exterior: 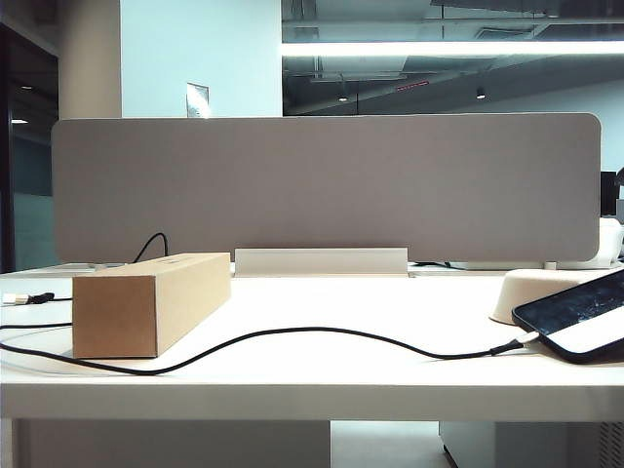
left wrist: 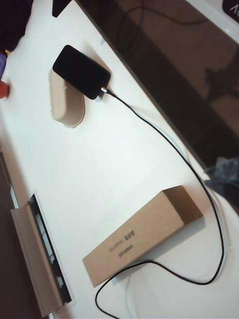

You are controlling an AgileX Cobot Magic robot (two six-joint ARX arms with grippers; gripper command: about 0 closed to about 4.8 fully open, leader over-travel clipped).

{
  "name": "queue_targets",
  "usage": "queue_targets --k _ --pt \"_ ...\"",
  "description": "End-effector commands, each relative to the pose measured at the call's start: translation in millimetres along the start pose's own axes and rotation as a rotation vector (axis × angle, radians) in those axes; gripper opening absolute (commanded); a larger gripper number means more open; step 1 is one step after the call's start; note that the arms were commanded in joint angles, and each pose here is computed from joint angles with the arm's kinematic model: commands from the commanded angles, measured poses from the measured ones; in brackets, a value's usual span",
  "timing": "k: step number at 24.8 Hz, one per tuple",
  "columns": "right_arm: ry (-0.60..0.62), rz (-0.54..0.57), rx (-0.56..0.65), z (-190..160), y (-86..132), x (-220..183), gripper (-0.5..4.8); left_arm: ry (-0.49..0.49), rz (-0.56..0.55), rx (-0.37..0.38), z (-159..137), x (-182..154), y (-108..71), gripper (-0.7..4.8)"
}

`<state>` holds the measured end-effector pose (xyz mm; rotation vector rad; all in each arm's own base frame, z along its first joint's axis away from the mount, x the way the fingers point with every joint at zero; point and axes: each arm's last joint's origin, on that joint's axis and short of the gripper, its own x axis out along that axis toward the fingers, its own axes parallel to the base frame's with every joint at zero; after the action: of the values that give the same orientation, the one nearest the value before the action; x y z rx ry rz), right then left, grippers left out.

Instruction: Pick up the charging cable and the phone, plug the charging cable into the charging port on the phone, and finally place them back on the table.

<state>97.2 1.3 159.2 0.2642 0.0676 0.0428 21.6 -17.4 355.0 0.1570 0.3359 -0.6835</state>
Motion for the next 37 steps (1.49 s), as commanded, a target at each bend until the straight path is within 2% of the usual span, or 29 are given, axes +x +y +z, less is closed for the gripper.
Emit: queue_targets --k 1,6,9,11,18,19,21,24,27,29,31,37 --pt "0.020 0.004 0.003 -3.3 -0.6 0.3 -0.05 -0.011 0.007 0.004 1.3 -0.7 0.1 -0.06" --pt "0.074 0.000 0.006 -8.3 -1.6 0.1 -0.05 -0.122 0.030 0.042 12.9 -0.8 2.0 -0.06" --pt "0.074 0.000 0.006 -8.3 -1.6 0.1 -0.05 -0.178 0.144 0.046 19.4 -2.1 5.7 -0.06" --pt "0.074 0.000 0.006 -8.3 -1.6 0.1 -0.05 -0.186 0.190 0.045 20.5 -2.7 7.0 -0.06" --pt "0.073 0.000 0.006 -8.2 -1.6 0.0 -0.05 -0.182 0.193 0.049 20.2 -2.7 7.1 -0.06" --pt "0.073 0.000 0.006 -8.1 -1.6 0.1 -0.05 -0.179 0.207 0.108 20.5 -2.7 7.3 -0.06" --pt "0.073 0.000 0.006 -8.2 -1.6 0.1 -0.05 -0.169 0.228 0.161 20.2 -2.2 7.9 -0.06" --pt "0.073 0.000 0.006 -8.1 -1.5 0.1 -0.05 -0.190 0.380 0.157 18.2 9.7 15.5 -0.06" --pt "0.073 0.000 0.006 -8.1 -1.5 0.1 -0.05 -0.196 0.482 0.136 -3.0 42.3 29.2 -0.06" --pt "0.073 0.000 0.006 -8.2 -1.6 0.1 -0.05 -0.210 0.500 0.104 -15.7 57.0 36.8 -0.06" --pt "0.072 -0.002 0.006 -8.2 -1.6 0.1 -0.05 -0.265 0.466 0.049 -44.1 80.3 52.0 -0.06" --pt "0.071 -0.002 0.006 -7.9 -1.6 0.1 -0.05 -0.339 0.577 -0.026 -88.4 89.7 63.3 -0.06"
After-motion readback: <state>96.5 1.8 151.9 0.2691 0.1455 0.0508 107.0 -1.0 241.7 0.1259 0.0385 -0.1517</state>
